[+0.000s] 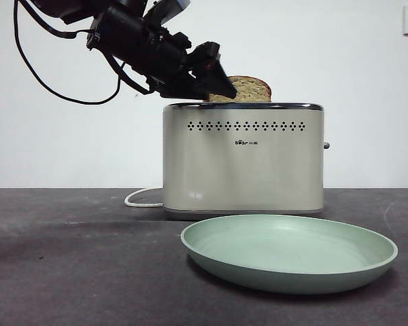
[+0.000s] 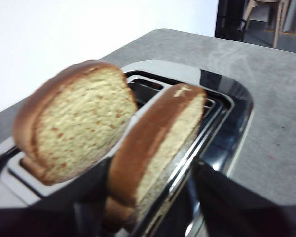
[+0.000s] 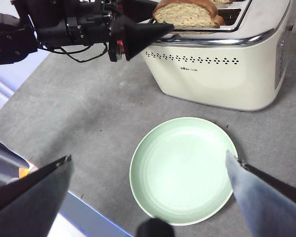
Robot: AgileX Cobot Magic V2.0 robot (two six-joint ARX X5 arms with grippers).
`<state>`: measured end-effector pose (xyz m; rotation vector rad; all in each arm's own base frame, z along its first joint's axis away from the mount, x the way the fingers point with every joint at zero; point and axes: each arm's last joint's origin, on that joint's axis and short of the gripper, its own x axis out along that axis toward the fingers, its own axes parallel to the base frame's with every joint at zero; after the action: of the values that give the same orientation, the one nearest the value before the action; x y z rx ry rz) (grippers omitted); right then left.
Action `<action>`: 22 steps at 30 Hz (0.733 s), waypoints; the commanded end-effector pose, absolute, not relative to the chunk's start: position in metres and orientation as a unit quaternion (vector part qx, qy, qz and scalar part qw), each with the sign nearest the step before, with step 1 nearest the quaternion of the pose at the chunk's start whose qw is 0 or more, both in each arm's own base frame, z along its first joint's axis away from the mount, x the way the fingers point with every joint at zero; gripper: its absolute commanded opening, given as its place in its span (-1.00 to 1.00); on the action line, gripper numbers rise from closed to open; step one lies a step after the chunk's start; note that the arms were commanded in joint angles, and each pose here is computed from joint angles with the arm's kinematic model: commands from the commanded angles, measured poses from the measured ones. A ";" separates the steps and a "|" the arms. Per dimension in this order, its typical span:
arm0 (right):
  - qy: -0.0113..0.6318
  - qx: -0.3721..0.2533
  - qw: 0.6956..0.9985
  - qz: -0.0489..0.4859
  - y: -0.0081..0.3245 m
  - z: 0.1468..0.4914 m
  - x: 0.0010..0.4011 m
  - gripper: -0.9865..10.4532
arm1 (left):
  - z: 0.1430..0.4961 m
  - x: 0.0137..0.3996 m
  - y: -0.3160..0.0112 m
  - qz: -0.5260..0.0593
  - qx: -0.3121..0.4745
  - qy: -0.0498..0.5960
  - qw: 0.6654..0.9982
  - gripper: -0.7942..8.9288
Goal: Take the bread from the toaster,put the bread on the plate,put the plate on the table
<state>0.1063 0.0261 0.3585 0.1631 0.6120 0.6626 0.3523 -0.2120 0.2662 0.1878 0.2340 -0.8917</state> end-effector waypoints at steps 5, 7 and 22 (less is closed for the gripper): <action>0.298 0.077 0.896 0.321 0.026 0.358 0.105 0.27 | 0.270 0.352 -0.213 -0.434 0.081 0.108 0.891 -0.85; 0.300 0.078 0.895 0.320 0.026 0.358 0.105 0.27 | 0.273 0.351 -0.211 -0.432 0.080 0.104 0.892 -0.85; 0.326 0.085 0.886 0.317 0.027 0.353 0.115 0.27 | 0.358 0.307 -0.185 -0.427 0.073 -0.004 0.901 -0.85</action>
<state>0.1147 0.0269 0.3524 0.1817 0.6839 0.6571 0.3094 -0.1855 0.3545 0.1588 0.0024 -0.8766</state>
